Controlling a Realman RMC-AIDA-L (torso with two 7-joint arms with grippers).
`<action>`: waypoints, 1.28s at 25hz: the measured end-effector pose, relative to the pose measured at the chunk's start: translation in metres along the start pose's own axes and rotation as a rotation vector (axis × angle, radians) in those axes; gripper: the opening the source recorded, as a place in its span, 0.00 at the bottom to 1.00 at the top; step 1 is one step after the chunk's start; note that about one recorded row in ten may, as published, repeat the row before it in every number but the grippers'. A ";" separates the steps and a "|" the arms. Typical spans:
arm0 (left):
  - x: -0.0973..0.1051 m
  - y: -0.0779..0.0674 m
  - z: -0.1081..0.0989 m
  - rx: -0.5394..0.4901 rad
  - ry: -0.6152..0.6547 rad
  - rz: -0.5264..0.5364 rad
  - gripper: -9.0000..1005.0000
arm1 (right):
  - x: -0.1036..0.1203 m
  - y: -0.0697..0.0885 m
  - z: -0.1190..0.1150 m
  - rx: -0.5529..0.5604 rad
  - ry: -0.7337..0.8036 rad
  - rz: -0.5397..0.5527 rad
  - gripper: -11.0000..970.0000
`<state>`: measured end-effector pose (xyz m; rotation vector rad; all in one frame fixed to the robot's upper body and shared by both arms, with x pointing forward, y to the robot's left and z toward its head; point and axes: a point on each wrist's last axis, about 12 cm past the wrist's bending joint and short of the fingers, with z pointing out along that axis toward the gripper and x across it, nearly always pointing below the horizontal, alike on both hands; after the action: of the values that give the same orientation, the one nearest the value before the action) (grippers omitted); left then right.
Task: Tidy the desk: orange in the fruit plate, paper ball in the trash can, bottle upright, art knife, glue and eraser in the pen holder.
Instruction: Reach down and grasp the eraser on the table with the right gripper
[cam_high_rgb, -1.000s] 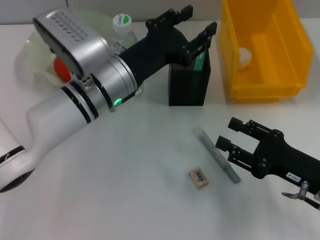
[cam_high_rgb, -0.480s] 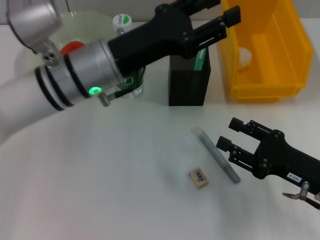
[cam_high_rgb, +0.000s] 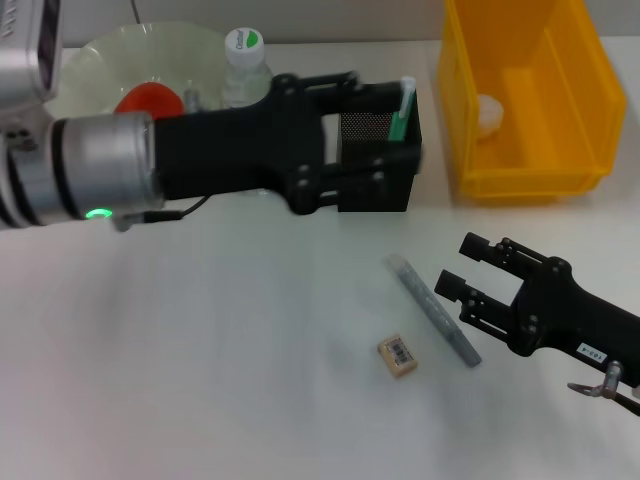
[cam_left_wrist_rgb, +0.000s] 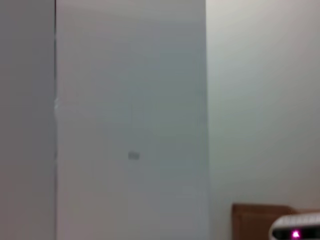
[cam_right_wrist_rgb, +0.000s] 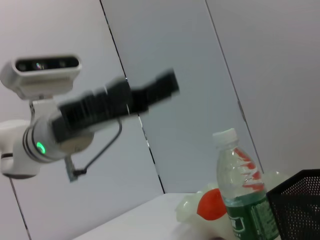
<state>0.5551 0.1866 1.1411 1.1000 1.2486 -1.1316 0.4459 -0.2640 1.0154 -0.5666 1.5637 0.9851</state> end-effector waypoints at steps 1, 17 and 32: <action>0.008 0.000 -0.016 -0.034 0.059 -0.026 0.61 | -0.001 0.000 -0.001 -0.002 -0.004 -0.001 0.67; 0.049 -0.034 -0.070 -0.214 0.063 -0.132 0.60 | -0.115 -0.033 -0.035 -0.189 0.255 0.085 0.67; 0.065 -0.046 -0.071 -0.239 0.066 -0.135 0.60 | -0.234 -0.054 0.045 -0.112 0.946 0.109 0.67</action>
<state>0.5009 0.2496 1.0750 0.8896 1.4868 -1.0209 0.5696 -0.2915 1.2246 -1.1407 2.3898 0.9341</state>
